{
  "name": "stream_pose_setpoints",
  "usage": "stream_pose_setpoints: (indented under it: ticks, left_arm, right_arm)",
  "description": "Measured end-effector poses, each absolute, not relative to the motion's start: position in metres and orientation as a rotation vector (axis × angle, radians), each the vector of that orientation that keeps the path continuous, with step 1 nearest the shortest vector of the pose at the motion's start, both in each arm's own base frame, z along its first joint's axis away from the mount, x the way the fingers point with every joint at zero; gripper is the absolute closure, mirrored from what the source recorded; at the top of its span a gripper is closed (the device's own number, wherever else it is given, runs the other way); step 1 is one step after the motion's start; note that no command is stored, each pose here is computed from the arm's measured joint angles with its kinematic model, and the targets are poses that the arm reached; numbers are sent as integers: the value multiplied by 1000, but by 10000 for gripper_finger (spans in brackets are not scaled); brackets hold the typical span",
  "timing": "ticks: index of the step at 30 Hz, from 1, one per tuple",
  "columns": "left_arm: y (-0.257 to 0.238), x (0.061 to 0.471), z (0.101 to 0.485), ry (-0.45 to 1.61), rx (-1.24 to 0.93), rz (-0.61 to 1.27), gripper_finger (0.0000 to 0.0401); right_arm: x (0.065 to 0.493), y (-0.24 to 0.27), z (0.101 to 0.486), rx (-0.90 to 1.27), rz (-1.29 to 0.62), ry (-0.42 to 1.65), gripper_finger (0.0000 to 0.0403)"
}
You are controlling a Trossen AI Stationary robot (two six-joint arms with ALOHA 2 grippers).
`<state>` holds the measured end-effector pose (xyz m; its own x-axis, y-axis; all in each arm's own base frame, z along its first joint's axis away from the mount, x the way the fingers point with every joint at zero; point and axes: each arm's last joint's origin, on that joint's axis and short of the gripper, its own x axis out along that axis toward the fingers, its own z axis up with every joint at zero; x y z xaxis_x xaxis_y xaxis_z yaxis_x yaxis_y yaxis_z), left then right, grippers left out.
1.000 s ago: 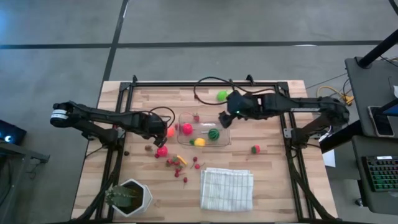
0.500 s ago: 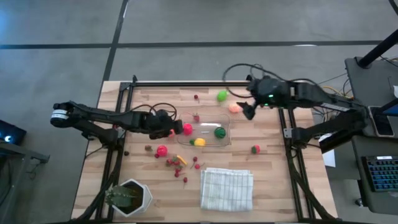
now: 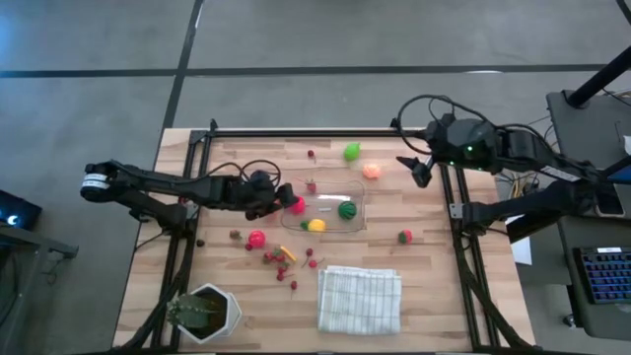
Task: Pick and placing Produce into tupperware
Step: Put the black cherry into the transparent bin
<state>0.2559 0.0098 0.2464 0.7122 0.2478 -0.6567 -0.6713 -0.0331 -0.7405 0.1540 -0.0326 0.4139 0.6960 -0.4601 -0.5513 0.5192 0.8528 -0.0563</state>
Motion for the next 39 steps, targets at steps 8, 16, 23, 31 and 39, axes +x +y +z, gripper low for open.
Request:
stream_pose_setpoints:
  ticks: [8,16,23,31,39]
  left_arm:
    - [11,284,265,62,-1636,532,72]
    - [15,313,274,-290,-1681,361,72]
    - [19,337,267,-468,-1712,229,72]
    - [19,355,249,-491,-1717,197,72]
    - [18,352,246,-452,-1684,196,72]
  right_arm:
    - [142,-31,402,60,-537,760,40]
    - [131,-29,403,35,-528,785,40]
    - [117,-27,408,6,-514,737,40]
    - [104,-25,411,13,-514,681,40]
    - [101,-25,406,10,-513,686,40]
